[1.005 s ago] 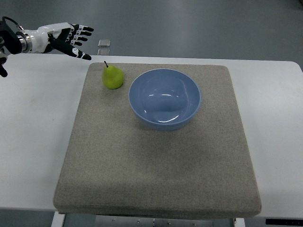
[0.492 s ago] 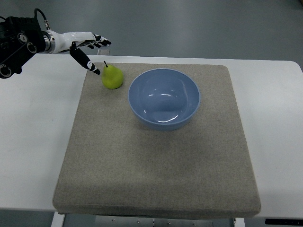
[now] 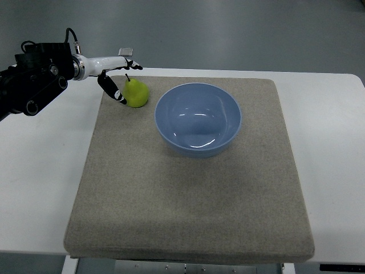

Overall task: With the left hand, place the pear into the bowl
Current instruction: 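Lower the left hand onto the pear and close fingers around it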

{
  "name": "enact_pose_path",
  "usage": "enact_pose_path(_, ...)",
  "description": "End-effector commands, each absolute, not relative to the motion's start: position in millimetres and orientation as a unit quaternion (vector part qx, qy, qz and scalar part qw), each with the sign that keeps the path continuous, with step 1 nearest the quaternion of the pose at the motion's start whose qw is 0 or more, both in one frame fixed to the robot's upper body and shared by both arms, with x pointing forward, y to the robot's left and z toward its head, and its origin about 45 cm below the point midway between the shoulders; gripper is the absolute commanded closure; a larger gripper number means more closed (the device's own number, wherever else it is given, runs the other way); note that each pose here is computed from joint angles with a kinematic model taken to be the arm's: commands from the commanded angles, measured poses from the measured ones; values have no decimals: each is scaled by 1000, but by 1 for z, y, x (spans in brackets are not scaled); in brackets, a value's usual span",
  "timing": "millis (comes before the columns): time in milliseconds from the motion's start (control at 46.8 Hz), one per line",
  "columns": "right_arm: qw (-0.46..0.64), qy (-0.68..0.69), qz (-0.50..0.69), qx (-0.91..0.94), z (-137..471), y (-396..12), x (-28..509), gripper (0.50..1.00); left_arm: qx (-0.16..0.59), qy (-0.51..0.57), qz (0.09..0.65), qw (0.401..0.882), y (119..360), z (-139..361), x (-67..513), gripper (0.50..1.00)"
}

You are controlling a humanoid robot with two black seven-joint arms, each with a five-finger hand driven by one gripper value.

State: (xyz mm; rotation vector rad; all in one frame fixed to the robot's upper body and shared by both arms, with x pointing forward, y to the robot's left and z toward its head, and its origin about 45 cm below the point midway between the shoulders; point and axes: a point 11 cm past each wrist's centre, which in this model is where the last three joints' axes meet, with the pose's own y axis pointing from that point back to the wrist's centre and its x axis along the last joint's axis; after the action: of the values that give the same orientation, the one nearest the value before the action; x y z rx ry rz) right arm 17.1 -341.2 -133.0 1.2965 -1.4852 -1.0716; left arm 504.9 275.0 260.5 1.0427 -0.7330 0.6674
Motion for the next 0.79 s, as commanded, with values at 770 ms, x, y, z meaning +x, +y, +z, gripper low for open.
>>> enact_pose_path(770,434,-596,-430,521,-133,-341,18,574,471,-324,313,758,272,240,499,643)
